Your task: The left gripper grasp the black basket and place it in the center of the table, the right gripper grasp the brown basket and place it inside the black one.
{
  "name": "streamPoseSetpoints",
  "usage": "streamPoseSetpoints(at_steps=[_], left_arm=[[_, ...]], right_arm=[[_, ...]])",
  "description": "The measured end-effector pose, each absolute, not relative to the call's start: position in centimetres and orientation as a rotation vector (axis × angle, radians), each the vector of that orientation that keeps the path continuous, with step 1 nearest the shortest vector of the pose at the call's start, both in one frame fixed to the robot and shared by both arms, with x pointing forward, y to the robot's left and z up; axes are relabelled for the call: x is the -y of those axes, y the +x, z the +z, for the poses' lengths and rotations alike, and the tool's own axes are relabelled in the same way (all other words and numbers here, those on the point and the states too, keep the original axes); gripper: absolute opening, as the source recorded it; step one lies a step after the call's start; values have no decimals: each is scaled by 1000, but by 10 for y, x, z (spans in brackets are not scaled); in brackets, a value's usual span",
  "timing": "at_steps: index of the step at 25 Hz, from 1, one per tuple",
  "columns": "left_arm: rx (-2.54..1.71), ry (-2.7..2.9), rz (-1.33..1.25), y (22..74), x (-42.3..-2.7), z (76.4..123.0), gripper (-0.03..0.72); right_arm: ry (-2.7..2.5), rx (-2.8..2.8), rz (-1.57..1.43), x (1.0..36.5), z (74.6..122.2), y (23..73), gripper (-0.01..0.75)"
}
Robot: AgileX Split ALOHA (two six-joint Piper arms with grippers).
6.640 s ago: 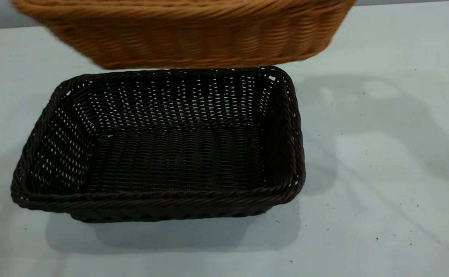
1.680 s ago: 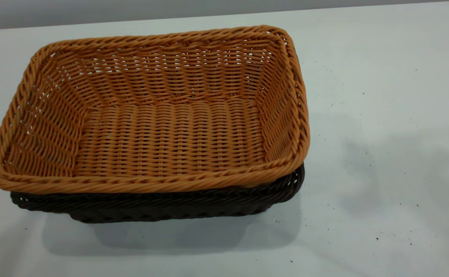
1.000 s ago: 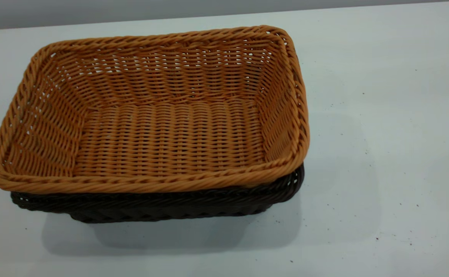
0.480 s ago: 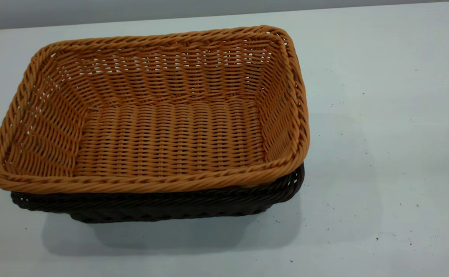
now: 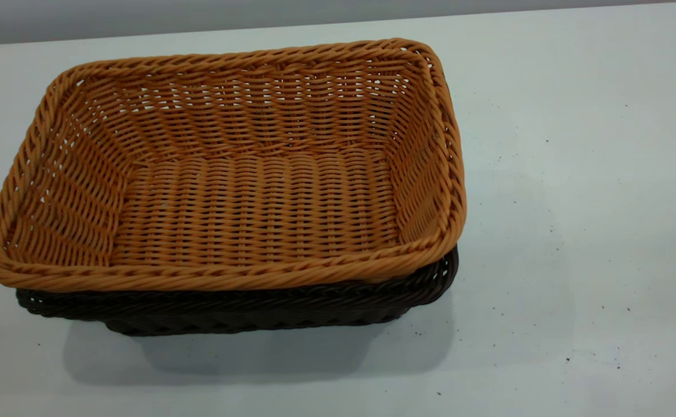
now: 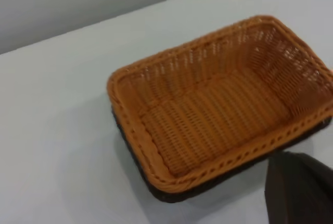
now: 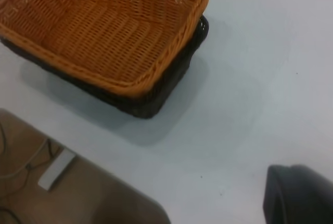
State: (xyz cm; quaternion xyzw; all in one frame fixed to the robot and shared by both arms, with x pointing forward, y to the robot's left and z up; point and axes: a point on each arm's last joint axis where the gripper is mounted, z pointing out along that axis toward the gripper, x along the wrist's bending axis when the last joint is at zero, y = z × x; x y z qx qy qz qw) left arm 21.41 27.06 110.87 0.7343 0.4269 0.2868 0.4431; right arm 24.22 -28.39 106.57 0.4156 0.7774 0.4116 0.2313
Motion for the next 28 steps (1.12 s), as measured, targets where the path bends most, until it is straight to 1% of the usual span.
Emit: streamPoseSetpoints(at_steps=[9, 19, 22, 28], left_arm=[[-974, 1876, 609, 221, -262, 1093, -1], [-952, 1893, 618, 221, -261, 1092, -1], [-1007, 1901, 586, 226, -262, 1081, -1], [-1195, 1882, 631, 240, -273, 1062, -1]], right_arm=[[1152, -2159, 1106, 282, 1052, 247, 0], [1157, -2156, 1112, 281, 1049, 249, 0], [1157, -2156, 1112, 281, 1049, 249, 0], [1159, -2155, 1113, 281, 1049, 249, 0]])
